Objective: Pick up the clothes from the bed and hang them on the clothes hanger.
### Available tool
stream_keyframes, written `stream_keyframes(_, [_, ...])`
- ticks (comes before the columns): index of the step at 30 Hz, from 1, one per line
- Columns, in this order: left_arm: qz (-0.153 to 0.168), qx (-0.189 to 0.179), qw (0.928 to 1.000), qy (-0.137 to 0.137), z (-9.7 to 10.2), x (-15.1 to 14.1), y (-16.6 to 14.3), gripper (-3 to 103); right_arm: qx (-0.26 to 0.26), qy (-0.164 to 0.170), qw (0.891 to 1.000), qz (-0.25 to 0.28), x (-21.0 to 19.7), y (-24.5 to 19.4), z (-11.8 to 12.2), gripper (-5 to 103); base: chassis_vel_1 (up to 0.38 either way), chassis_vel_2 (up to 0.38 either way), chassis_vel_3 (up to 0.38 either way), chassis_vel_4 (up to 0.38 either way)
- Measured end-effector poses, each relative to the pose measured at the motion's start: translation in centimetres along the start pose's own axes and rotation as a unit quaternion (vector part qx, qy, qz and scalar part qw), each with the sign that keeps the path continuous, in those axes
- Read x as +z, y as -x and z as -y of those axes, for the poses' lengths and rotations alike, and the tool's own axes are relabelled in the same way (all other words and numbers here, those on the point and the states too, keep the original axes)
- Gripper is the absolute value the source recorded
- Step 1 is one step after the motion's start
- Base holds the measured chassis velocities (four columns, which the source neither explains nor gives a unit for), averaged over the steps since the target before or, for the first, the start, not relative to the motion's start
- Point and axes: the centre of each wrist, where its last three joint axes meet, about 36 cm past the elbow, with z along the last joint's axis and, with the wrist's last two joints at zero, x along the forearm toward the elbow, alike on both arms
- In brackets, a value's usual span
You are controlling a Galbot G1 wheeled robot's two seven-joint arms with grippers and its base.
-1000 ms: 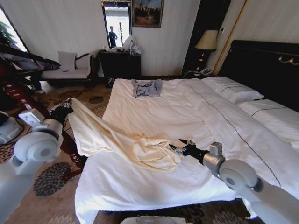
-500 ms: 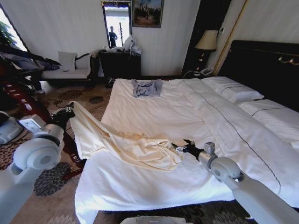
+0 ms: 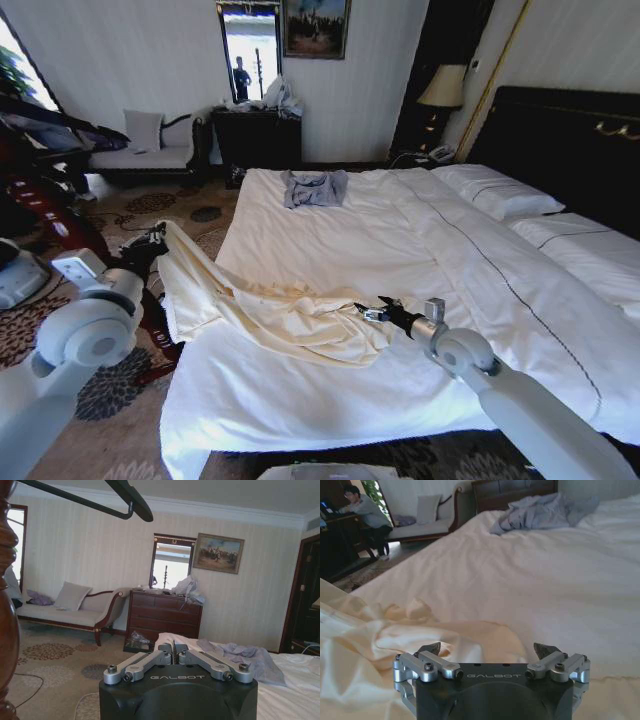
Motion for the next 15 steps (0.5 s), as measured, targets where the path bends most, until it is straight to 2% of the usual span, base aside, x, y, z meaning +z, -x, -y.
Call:
stream_keyframes(5, [0.000,0.001,1.0000,-0.001,0.08,-0.03,0.07,2,0.003,0.002,1.000,-0.013,0.74,0.82,0.33,96,0.000,0.000,0.000,0.000])
stream_keyframes(6, [0.000,0.002,1.0000,-0.001,0.11,0.03,0.10,2,0.003,0.004,1.000,-0.013,0.81,0.89,0.29,85,0.000,0.000,0.000,0.000])
stream_keyframes(9, [-0.002,0.002,1.0000,-0.002,0.12,0.15,0.16,2,0.002,0.007,1.000,-0.012,0.83,0.93,0.25,85,0.000,0.000,0.000,0.000])
stream_keyframes(10, [-0.004,0.001,1.0000,-0.003,0.13,0.26,0.22,2,0.001,0.008,1.000,-0.012,0.82,0.93,0.23,74,0.000,0.000,0.000,0.000])
stream_keyframes(11, [-0.004,0.001,1.0000,-0.004,0.14,0.30,0.24,2,0.000,0.009,1.000,-0.012,0.80,0.92,0.20,74,0.000,0.000,0.000,0.000])
stream_keyframes(12, [-0.005,0.002,1.0000,-0.004,0.19,0.37,0.29,2,-0.004,0.012,1.000,-0.011,0.74,0.90,0.11,63,0.000,0.000,0.000,0.000])
stream_keyframes(15, [-0.006,0.003,1.0000,-0.005,0.28,0.46,0.35,2,-0.010,0.014,1.000,-0.010,0.62,0.89,-0.06,63,0.000,0.000,0.000,0.000])
